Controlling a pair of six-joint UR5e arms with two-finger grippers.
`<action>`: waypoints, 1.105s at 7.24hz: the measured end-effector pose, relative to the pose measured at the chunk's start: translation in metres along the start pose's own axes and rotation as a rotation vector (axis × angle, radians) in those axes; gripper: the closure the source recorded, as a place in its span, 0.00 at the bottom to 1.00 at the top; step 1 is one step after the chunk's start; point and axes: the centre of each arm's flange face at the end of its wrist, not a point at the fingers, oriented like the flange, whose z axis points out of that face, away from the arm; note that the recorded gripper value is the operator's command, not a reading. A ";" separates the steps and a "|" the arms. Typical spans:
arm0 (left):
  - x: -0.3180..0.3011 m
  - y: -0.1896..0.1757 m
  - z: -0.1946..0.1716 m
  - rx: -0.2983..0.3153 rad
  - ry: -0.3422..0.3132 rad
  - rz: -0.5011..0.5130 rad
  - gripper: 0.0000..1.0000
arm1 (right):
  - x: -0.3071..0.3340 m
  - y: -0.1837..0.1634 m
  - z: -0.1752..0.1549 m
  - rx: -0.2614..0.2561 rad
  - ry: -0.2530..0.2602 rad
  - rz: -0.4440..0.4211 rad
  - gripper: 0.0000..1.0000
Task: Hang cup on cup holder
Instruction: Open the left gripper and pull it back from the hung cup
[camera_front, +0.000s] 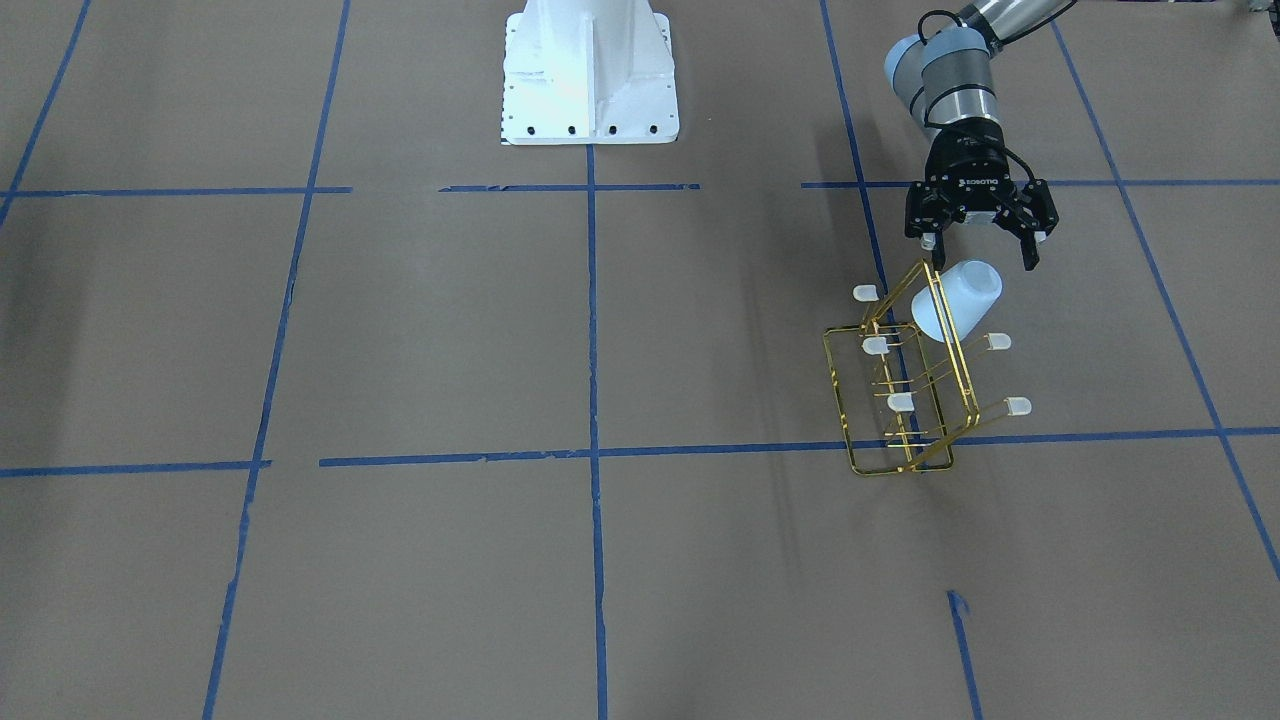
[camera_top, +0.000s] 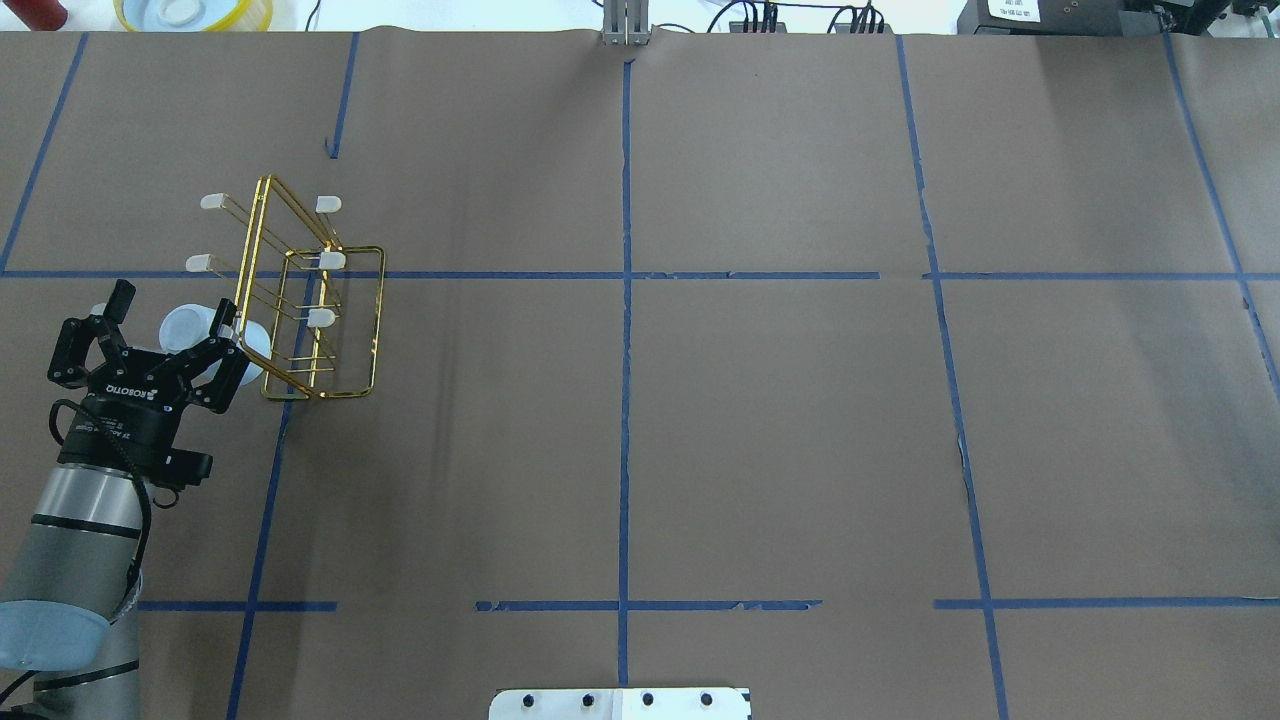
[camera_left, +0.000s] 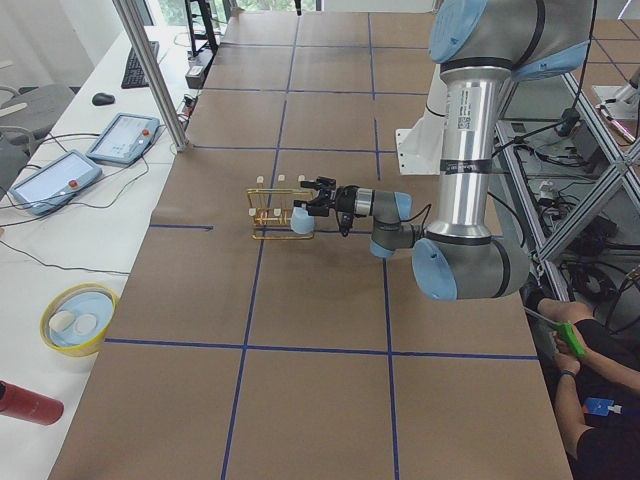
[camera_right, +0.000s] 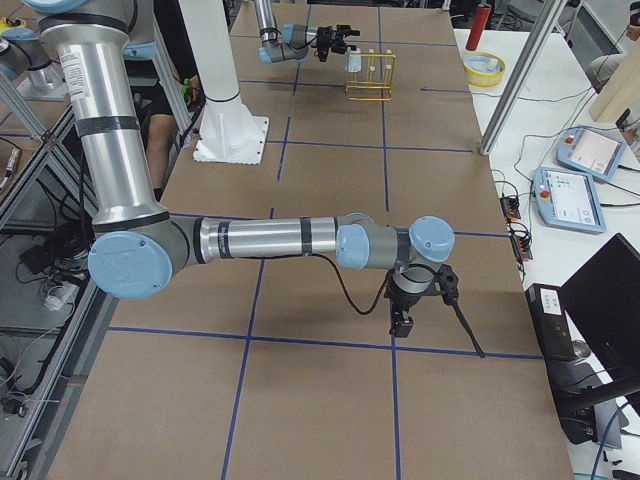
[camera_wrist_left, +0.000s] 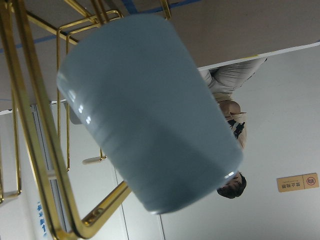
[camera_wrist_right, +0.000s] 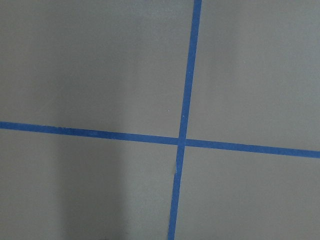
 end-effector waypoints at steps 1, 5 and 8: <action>0.000 0.005 0.000 -0.004 0.001 -0.006 0.00 | 0.000 0.000 0.000 0.000 0.000 0.000 0.00; 0.013 0.036 -0.005 -0.004 -0.047 0.079 0.00 | 0.000 0.000 0.000 0.000 0.000 0.000 0.00; 0.034 0.043 -0.008 -0.007 -0.076 0.344 0.00 | 0.000 0.000 0.000 0.000 0.000 0.001 0.00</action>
